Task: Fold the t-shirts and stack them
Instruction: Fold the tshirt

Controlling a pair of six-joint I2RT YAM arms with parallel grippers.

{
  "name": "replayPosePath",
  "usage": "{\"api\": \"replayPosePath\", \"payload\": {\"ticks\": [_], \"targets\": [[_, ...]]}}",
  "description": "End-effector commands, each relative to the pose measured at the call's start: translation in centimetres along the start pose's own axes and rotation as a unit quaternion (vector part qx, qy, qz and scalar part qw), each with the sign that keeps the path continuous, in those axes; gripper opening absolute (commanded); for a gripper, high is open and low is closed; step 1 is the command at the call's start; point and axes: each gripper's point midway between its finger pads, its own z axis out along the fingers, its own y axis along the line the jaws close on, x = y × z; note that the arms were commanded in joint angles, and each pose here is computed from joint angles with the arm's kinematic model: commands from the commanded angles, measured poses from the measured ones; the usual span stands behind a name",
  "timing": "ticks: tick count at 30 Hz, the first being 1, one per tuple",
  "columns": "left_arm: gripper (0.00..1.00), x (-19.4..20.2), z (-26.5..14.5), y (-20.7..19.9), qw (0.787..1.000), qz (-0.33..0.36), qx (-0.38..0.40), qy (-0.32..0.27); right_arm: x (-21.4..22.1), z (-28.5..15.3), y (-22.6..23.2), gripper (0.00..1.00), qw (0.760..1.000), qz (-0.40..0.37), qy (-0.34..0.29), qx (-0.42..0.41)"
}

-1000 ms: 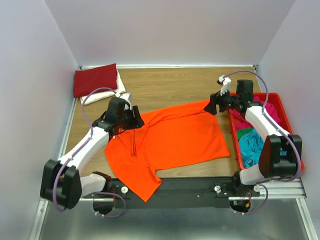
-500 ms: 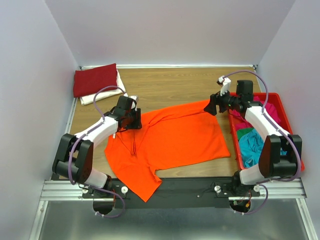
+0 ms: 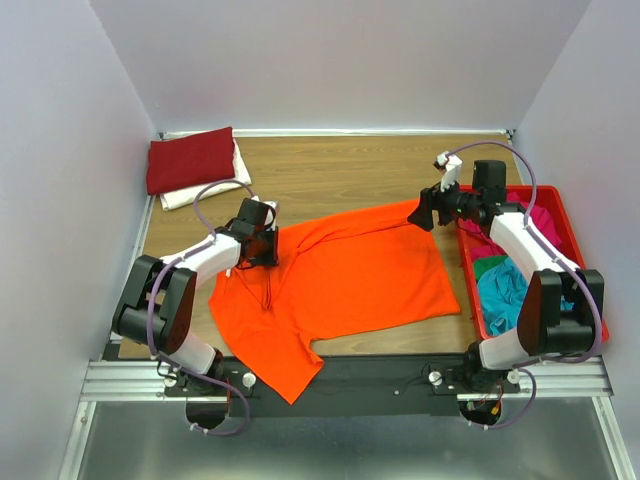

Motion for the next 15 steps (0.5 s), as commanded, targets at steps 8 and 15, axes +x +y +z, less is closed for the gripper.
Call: {"api": "replayPosePath", "payload": {"ticks": [8, 15], "targets": [[0.04, -1.3, -2.1, -3.0, 0.997, 0.009, 0.072, -0.025, 0.6, -0.2, 0.3, 0.82, 1.000, -0.001, 0.006, -0.003], [0.00, -0.3, -4.2, -6.8, 0.983, 0.012, 0.182, -0.012, 0.6, -0.3, 0.1, 0.82, 1.000, -0.001, 0.005, 0.000]]}}
